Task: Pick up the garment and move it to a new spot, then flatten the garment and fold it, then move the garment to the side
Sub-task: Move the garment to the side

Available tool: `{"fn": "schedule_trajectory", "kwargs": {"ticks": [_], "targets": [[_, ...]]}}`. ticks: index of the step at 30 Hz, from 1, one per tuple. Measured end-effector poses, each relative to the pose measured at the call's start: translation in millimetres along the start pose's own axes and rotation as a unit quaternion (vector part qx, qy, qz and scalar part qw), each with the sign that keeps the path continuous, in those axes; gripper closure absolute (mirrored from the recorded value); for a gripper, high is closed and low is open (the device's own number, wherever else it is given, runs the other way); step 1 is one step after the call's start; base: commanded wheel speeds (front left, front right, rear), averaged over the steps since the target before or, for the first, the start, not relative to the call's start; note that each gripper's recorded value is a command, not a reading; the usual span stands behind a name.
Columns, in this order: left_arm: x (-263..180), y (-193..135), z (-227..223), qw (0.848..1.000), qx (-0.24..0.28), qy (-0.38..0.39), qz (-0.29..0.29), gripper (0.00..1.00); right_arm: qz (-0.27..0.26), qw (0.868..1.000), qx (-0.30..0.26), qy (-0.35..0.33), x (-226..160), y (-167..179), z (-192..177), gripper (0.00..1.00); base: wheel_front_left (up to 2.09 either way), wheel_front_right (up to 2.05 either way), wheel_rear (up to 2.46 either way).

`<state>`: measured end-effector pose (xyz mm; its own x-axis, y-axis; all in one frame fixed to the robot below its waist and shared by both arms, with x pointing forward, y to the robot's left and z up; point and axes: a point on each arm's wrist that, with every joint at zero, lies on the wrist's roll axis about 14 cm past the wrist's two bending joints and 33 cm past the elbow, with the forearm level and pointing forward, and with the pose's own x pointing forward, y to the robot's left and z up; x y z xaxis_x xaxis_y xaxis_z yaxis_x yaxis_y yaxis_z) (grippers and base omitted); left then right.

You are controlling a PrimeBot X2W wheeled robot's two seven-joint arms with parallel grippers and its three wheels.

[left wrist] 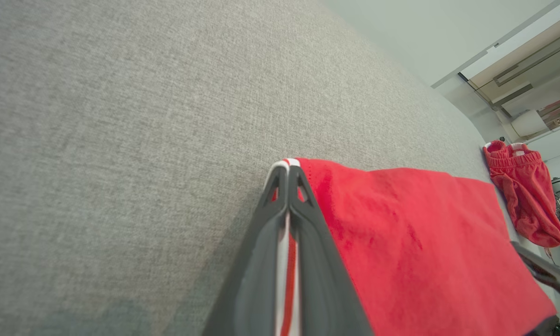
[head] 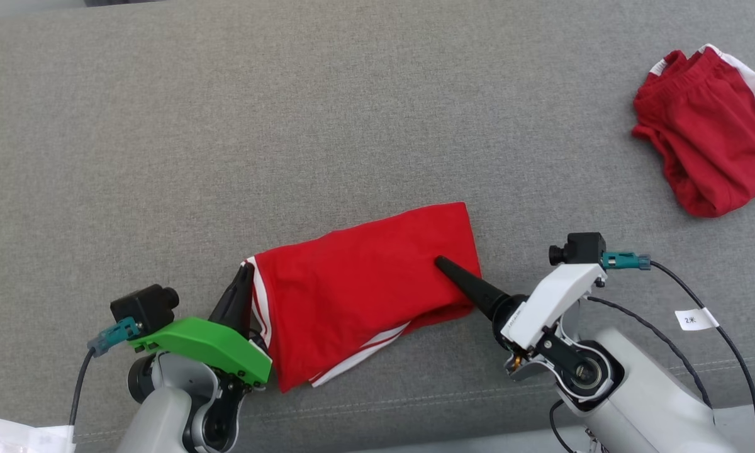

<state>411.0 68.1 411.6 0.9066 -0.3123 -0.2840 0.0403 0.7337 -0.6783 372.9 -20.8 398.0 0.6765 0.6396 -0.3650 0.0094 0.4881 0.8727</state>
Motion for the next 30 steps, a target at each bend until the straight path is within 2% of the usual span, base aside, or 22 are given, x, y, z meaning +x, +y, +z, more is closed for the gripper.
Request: {"fn": "schedule_trajectory", "kwargs": {"ticks": [6, 16, 23, 27, 28, 29, 30], "targets": [[-1.3, -0.5, -0.6, 1.000, 0.000, 0.001, -0.003, 1.00, 0.003, 1.000, 0.003, 0.022, 1.7, 1.4, -8.7, 0.00, 0.00, 0.00, 0.00], [-2.9, 2.9, -0.6, 1.000, -0.001, -0.001, 0.002, 1.00, -0.028, 0.999, -0.019, 0.029, -6.3, -21.9, -0.9, 0.00, 0.00, 0.00, 0.00], [-2.7, 3.6, -1.5, 1.000, 0.000, 0.000, 0.003, 1.00, -0.010, 0.999, 0.006, 0.032, 0.9, -9.6, -6.5, 0.00, 0.00, 0.00, 0.00], [-3.8, 2.8, -2.5, 1.000, 0.001, 0.002, 0.002, 0.89, 0.002, 0.999, 0.025, 0.036, 4.9, -1.9, -10.6, 0.00, 0.00, 0.00, 0.00], [-4.0, 3.0, -2.1, 1.000, 0.001, 0.002, 0.003, 0.85, 0.003, 0.999, 0.025, 0.039, 5.2, -1.4, -11.8, 0.15, 0.00, 0.00, 0.00], [-4.3, 3.2, -1.9, 1.000, 0.002, 0.001, 0.003, 0.83, 0.003, 0.999, 0.025, 0.040, 5.5, -1.0, -12.1, 0.55, 0.00, 0.00, 0.00], [-4.5, 3.2, -1.7, 1.000, 0.002, 0.001, 0.003, 0.80, 0.004, 0.999, 0.026, 0.040, 5.7, -0.7, -12.3, 0.80, 0.00, 0.00, 0.00]]}}
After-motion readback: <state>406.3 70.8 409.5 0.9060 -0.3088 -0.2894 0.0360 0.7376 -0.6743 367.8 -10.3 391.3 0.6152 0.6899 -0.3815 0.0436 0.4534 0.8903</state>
